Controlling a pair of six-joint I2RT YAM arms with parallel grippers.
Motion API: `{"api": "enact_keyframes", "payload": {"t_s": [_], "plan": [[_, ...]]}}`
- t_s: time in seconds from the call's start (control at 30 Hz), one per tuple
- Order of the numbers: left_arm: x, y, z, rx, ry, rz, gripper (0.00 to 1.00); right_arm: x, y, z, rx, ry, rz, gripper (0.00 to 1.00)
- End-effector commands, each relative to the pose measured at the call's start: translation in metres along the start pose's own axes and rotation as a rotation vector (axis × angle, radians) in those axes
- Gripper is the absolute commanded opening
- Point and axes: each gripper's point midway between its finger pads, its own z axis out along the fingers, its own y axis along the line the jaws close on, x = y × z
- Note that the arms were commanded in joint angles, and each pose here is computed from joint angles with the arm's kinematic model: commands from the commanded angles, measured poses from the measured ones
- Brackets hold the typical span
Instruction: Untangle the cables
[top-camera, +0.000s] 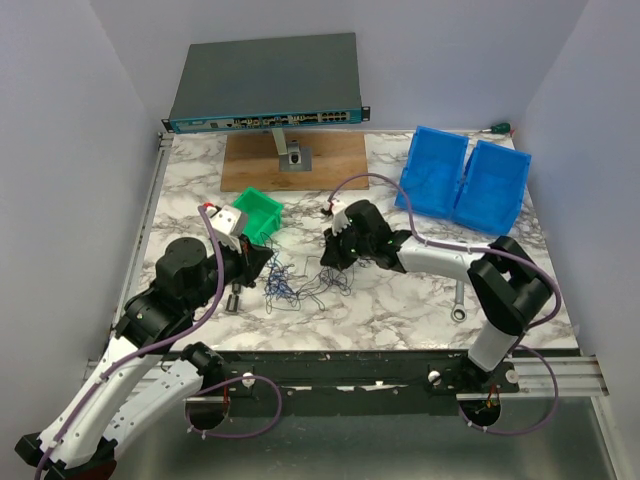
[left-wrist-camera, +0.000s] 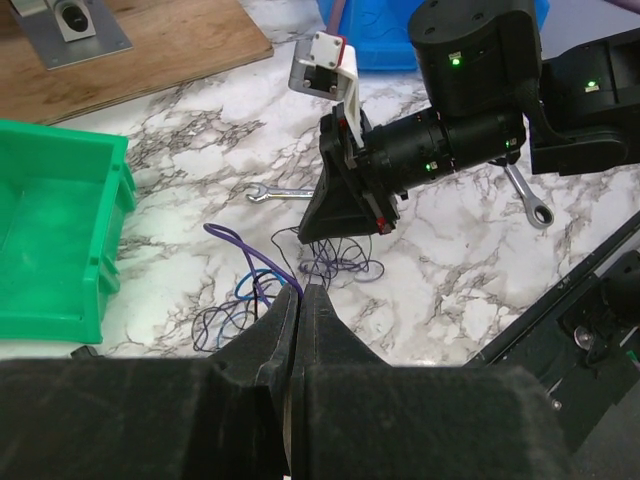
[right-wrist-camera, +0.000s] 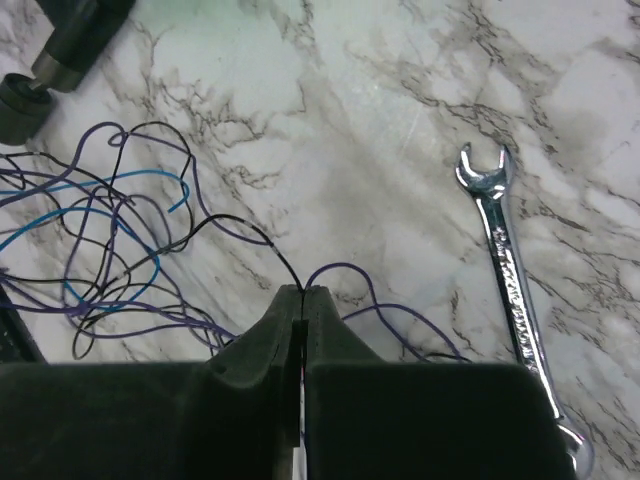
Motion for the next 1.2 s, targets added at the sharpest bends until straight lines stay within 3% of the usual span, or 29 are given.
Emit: {"api": "enact_keyframes", "payload": {"t_s": [0.0, 0.17, 0.37, 0.7, 0.93, 1.07, 1.17], "plan": [[0.002, 0.010, 0.000, -0.051, 0.011, 0.007, 0.00, -0.037, -0.011, -0.011, 0.108, -0.125, 0.004, 0.01], [0.008, 0.016, 0.000, -0.088, 0.044, -0.012, 0.00, -0.072, -0.034, -0.067, 0.329, -0.324, 0.055, 0.01], [0.018, 0.053, -0.004, -0.312, 0.081, -0.058, 0.00, -0.095, -0.062, -0.142, 0.614, -0.468, 0.138, 0.01], [0.014, 0.097, -0.031, -0.596, 0.065, -0.080, 0.00, -0.061, -0.128, -0.250, 1.134, -0.589, 0.381, 0.01], [-0.002, 0.134, -0.079, -0.869, -0.106, -0.170, 0.00, -0.042, -0.159, -0.300, 1.262, -0.650, 0.527, 0.01], [-0.002, 0.132, -0.081, -0.848, -0.149, -0.185, 0.00, -0.044, -0.156, -0.313, 1.249, -0.709, 0.563, 0.01], [0.003, 0.122, -0.064, -0.757, -0.107, -0.155, 0.00, -0.058, -0.145, -0.305, 1.124, -0.739, 0.528, 0.01]]}}
